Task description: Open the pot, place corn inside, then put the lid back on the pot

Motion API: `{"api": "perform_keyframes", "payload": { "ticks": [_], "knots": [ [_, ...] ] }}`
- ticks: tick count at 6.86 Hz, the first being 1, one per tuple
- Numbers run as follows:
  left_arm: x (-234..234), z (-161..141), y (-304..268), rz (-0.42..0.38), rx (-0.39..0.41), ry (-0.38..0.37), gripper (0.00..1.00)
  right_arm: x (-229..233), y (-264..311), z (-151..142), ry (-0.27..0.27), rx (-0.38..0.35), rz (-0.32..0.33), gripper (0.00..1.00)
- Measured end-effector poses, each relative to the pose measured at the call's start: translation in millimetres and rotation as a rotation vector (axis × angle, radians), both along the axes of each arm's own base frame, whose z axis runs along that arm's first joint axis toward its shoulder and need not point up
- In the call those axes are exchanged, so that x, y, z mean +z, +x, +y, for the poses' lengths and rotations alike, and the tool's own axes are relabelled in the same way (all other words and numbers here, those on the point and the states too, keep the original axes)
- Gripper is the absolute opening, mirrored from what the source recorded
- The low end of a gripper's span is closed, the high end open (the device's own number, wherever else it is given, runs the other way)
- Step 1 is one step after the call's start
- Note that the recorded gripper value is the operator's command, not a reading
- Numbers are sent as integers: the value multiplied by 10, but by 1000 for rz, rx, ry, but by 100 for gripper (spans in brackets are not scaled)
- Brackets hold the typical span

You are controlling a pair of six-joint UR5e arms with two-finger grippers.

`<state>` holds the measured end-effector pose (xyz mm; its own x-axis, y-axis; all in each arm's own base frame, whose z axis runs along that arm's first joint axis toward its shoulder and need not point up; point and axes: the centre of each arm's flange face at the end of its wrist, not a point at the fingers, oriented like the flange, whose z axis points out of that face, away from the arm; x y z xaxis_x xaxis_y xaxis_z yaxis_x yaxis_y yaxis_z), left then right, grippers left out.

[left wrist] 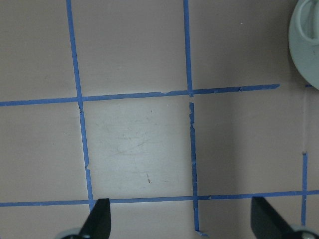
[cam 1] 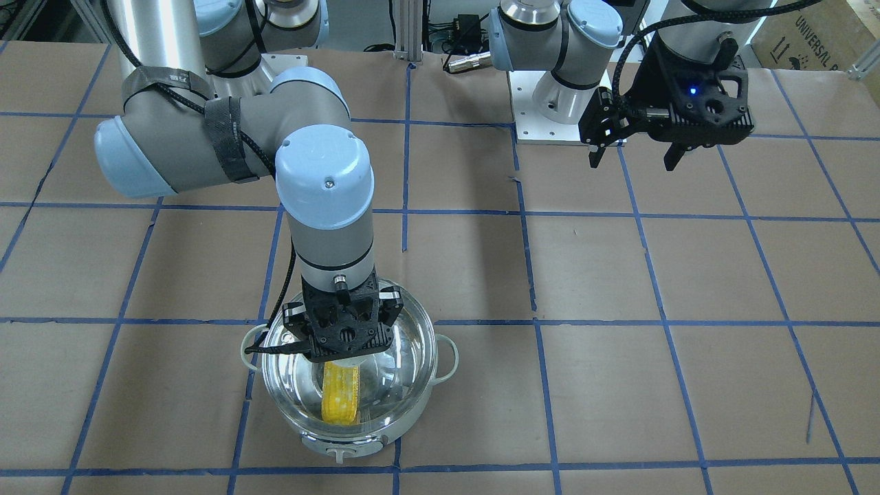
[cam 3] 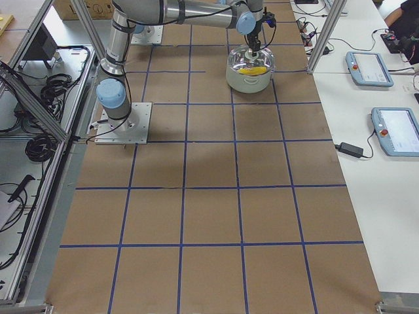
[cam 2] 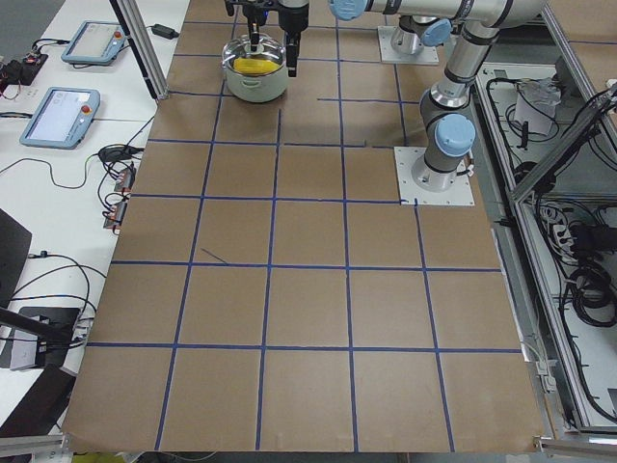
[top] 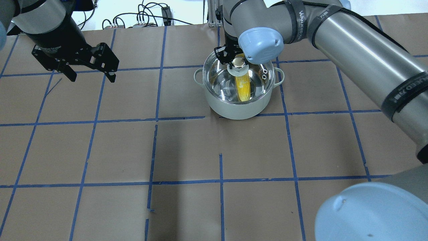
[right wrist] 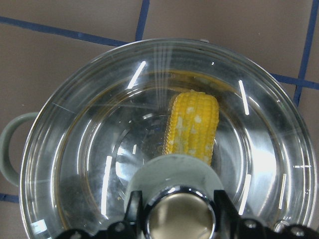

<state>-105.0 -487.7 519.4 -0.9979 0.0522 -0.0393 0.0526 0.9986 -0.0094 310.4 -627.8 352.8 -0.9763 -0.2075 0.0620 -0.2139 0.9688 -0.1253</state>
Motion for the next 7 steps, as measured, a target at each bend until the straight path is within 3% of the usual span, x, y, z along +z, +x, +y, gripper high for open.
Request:
{"api": "perform_keyframes", "payload": {
  "ticks": [7],
  "knots": [
    [-13, 11, 1, -2, 0, 3, 100, -29, -111, -46, 10, 15, 7, 27]
  ]
}}
